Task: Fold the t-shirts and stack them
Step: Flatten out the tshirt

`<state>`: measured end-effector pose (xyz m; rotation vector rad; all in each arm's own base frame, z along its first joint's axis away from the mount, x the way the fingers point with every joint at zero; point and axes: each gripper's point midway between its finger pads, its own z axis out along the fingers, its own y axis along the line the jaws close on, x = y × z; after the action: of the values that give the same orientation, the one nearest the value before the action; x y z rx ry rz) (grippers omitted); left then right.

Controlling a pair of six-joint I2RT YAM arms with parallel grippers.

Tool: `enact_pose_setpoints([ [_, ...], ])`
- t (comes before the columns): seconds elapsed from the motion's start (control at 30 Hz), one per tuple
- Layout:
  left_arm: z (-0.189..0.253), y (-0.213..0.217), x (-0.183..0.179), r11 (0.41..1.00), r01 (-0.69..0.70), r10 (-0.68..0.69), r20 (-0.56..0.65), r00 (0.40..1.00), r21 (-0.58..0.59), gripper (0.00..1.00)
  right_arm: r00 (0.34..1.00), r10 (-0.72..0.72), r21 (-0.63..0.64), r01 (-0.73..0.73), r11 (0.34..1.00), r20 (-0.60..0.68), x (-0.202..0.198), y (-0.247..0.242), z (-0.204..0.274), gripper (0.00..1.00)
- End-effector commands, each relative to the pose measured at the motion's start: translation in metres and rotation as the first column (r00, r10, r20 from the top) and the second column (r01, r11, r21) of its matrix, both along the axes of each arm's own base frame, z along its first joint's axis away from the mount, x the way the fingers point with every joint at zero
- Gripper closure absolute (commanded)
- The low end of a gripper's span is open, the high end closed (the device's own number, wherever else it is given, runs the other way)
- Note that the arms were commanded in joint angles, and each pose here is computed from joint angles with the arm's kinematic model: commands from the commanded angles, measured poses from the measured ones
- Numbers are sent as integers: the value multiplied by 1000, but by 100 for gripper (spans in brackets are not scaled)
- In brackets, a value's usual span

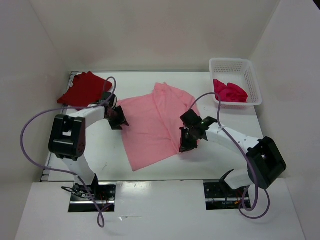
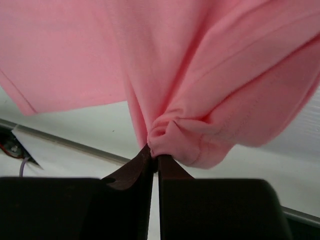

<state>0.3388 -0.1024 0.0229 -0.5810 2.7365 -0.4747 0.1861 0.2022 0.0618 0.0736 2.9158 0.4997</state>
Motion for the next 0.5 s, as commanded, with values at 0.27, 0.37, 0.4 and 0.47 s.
enact_pose_setpoints([
  [0.27,71,55,187,979,-182,145,323,935,88,54,998,70,18,-70,997,6,1,11,28,50],
  [0.37,106,59,188,976,-197,144,398,906,95,52,998,-19,34,17,999,55,28,-6,44,50],
  [0.4,111,61,182,975,-196,136,406,904,108,46,995,-54,51,50,997,82,37,-12,50,50],
  [0.47,140,66,167,971,-210,136,458,879,115,43,984,-125,67,117,991,124,55,-26,57,66],
])
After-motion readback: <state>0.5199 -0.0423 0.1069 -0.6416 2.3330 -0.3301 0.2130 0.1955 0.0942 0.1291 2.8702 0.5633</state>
